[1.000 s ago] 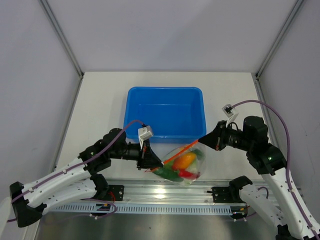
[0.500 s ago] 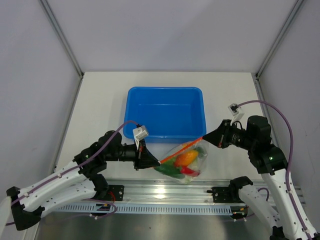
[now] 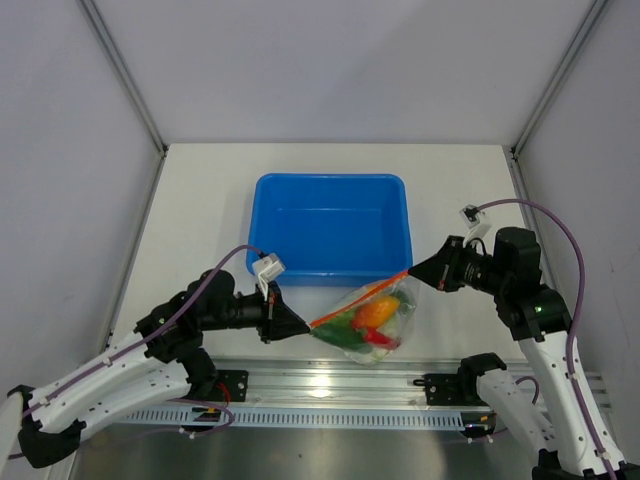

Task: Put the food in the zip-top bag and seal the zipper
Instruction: Zip the zipper food storage bag at the center of the board, then place the zipper food storage bag at the center of the board.

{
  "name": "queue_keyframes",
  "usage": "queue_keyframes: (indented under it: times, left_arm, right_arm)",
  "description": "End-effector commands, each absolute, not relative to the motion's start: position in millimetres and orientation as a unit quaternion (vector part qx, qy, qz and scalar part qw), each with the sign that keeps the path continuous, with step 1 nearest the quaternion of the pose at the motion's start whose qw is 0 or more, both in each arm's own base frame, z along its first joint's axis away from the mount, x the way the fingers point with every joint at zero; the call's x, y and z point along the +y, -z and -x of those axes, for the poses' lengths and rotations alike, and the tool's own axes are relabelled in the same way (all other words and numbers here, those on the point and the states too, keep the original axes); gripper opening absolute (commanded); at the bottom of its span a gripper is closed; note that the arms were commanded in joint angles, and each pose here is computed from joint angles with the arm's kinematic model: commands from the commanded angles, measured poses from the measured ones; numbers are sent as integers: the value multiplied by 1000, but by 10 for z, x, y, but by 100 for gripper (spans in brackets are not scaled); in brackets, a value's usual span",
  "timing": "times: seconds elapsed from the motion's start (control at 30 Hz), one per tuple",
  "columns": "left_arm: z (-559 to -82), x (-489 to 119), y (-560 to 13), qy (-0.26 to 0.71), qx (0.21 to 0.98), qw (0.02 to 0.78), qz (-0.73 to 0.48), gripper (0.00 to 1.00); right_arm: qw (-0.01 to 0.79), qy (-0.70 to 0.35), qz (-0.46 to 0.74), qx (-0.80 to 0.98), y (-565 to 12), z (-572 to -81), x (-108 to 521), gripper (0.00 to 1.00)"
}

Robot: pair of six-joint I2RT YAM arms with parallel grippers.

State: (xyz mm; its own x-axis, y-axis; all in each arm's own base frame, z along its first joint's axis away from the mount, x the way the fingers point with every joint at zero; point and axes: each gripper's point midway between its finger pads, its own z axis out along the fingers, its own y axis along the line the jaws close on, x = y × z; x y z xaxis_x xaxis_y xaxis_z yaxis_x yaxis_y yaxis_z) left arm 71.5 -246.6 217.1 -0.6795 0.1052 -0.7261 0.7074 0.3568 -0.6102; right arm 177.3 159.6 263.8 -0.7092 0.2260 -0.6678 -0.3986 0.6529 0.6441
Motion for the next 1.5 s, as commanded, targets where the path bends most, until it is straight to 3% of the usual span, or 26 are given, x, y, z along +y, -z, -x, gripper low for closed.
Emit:
queue_keyframes:
  times: [0.0, 0.5, 0.53, 0.57, 0.63, 0.67, 0.87, 1.07, 1.47]
  left_arm:
    - [-667, -2401, -2129, 499, 780, 285, -249, 1]
    - [-677, -2355, -2084, 488, 789, 285, -242, 3]
    - [-688, -2365, -2077, 486, 791, 284, -242, 9]
    - [-694, -2373, -2076, 485, 790, 284, -243, 23]
    - [-710, -2409, -2080, 486, 788, 284, -248, 38]
    - [-715, -2419, -2089, 487, 787, 285, -249, 54]
    - [-825, -2499, -2156, 480, 783, 302, -256, 83]
    - [-988, -2453, -2189, 445, 796, 330, -243, 90]
    - [-936, -2358, -2196, 445, 791, 340, -246, 90]
  right_arm:
    - [418, -400, 50, 815, -2752, -1907, 1527, 0]
    - [403, -404, 48, 820, -2698, -1903, 1523, 0]
    - [397, -403, 45, 823, -2669, -1889, 1517, 0]
    - [396, -402, 45, 824, -2660, -1883, 1515, 0]
    - [395, -400, 45, 826, -2652, -1851, 1502, 0]
    - [395, -399, 44, 826, -2649, -1838, 1498, 0]
    - [401, -385, 38, 830, -2693, -1790, 1443, 0]
    - [408, -377, 31, 831, -2826, -1770, 1405, 0]
    - [475, -359, 32, 803, -3566, -1808, 1311, 0]
